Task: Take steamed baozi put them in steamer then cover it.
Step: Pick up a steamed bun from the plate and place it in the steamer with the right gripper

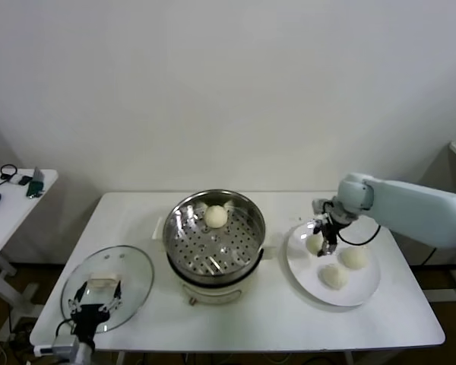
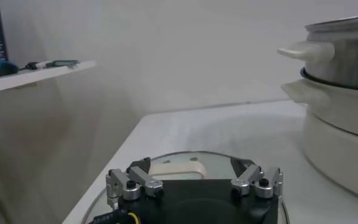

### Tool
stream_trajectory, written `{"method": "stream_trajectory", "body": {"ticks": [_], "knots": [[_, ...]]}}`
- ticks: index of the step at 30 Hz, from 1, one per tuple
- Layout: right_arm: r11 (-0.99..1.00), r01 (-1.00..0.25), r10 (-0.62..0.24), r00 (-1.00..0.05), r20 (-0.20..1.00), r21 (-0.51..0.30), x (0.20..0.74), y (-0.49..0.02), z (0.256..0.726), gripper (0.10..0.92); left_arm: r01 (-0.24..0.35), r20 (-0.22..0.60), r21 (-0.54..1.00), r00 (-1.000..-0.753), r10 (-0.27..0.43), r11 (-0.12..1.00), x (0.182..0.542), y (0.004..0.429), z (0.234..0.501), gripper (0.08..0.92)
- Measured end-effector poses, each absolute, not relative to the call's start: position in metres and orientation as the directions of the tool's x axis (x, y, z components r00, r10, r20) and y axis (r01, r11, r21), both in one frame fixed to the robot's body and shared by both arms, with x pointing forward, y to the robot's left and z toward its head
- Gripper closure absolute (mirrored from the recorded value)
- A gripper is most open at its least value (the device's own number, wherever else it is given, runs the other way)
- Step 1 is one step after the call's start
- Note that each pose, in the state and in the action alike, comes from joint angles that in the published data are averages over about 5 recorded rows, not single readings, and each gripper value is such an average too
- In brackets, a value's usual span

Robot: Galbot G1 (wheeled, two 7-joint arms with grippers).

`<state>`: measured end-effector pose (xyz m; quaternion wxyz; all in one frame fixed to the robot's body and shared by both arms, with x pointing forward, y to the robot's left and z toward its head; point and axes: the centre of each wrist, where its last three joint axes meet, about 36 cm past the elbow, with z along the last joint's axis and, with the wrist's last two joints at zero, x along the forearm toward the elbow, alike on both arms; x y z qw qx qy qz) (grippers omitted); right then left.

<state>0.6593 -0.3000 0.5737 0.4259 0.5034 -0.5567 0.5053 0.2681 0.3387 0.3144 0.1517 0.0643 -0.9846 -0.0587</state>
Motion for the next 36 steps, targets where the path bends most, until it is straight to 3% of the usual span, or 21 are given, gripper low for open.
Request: {"method": "stream_trajectory", "body": {"ticks": [9, 15, 22, 36], "knots": [[-0.07, -0.972, -0.248, -0.2, 0.948, -0.223, 0.662, -0.244, 0.71, 0.335, -0.106, 0.278, 0.133, -0.951, -0.139, 0.985, 0.272, 0.337, 0.319, 0.177], [-0.129, -0.96, -0.326, -0.196, 0.925, -0.249, 0.647, -0.18, 0.761, 0.335, -0.105, 0.268, 0.131, -0.954, -0.137, 0.986, 0.272, 0.336, 0.322, 0.177], [-0.207, -0.949, -0.336, -0.16, 0.928, -0.238, 0.63, -0.11, 0.762, 0.335, -0.107, 0.258, 0.134, -0.956, -0.139, 0.985, 0.273, 0.337, 0.326, 0.177], [-0.331, -0.922, -0.266, -0.114, 0.957, -0.201, 0.62, -0.014, 0.69, 0.333, -0.121, 0.25, 0.137, -0.956, -0.153, 0.983, 0.274, 0.342, 0.327, 0.177]]}}
